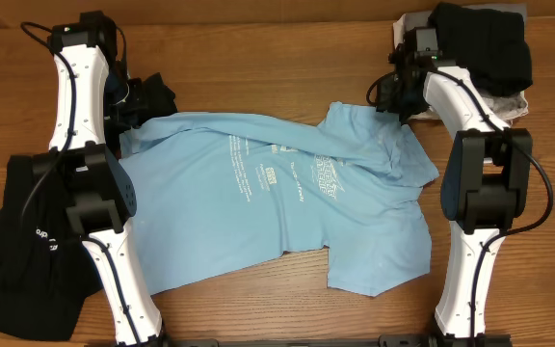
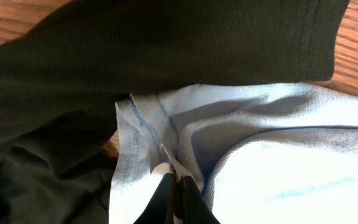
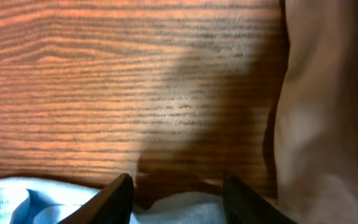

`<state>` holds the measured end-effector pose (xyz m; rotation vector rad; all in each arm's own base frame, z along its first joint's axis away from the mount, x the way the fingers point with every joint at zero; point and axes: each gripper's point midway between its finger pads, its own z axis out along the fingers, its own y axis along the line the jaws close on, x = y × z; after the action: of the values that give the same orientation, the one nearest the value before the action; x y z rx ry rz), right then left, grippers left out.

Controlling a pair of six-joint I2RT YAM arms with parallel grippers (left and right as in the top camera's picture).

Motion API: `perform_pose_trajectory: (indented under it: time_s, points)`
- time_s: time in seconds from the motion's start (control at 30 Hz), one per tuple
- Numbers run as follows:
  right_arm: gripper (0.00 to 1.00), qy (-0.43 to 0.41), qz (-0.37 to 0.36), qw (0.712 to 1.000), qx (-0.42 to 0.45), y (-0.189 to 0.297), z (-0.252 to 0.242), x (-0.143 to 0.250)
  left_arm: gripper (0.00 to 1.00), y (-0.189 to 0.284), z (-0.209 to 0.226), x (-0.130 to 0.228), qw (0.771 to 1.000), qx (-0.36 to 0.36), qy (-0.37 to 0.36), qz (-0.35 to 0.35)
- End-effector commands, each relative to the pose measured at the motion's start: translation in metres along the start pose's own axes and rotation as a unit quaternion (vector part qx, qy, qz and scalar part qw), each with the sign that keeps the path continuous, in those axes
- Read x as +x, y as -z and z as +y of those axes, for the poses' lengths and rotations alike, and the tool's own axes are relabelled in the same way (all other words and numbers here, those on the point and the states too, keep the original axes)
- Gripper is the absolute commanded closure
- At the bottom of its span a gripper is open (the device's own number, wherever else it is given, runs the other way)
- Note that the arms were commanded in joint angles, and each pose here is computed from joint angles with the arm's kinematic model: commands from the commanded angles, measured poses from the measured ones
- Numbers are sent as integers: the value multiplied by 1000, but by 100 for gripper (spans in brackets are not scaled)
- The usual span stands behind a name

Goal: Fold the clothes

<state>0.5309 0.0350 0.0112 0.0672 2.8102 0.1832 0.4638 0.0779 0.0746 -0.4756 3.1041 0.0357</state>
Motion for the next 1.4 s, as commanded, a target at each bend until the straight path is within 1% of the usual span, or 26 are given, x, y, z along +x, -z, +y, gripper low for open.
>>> perform_pose_trajectory:
  time_s: [0.0, 0.33, 0.4, 0.47, 0.5, 0.53, 0.57, 0.63, 0.67, 0.8, 0.9, 1.03, 1.17, 1.23, 1.37]
  points:
    - [49, -18, -24, 1000, 6, 14, -12, -11, 96, 10, -3, 0, 1000, 0, -9, -11]
    - [48, -36, 7, 999, -12, 5, -16, 3, 96, 10, -3, 0, 1000, 0, -9, -11]
    - [51, -36, 10, 999, -20, 4, -12, 4, 96, 10, -3, 0, 1000, 0, -9, -11]
    - [60, -36, 11, 999, -29, 4, -10, 5, 96, 10, -3, 0, 1000, 0, -10, -11]
    - [70, -36, 11, 999, -31, 4, -9, 5, 96, 10, -3, 0, 1000, 0, -10, -11]
    - [76, -36, 11, 999, -32, 4, -8, 4, 96, 10, -3, 0, 1000, 0, -10, -11]
    - [84, -38, 9, 999, -33, 5, -8, 3, 96, 10, -3, -1, 1000, -1, -10, -12]
    - [94, -40, 5, 999, -33, 7, -8, 0, 96, 10, -3, -3, 1000, -1, -9, -17]
    - [96, -46, 2, 998, -33, 10, -9, -3, 96, 10, -3, -5, 1000, 0, -9, -21]
    - [96, -54, -13, 998, -31, 33, -15, -22, 96, 18, -4, -13, 999, 2, -8, -40]
    - [96, -58, -26, 998, -30, 73, -17, -43, 96, 51, -6, -28, 996, 11, -7, -86]
    - [96, -57, -33, 997, -31, 101, -13, -52, 96, 88, -7, -39, 991, 18, -6, -135]
    - [96, -55, -31, 997, -48, 128, -2, -55, 96, 126, -7, -45, 983, 26, -5, -184]
    - [96, -71, -22, 995, -68, 137, 6, -52, 96, 140, -8, -46, 979, 28, -5, -201]
    - [96, -88, -1, 991, -103, 141, 18, -43, 96, 152, -17, -46, 975, 58, -10, -213]
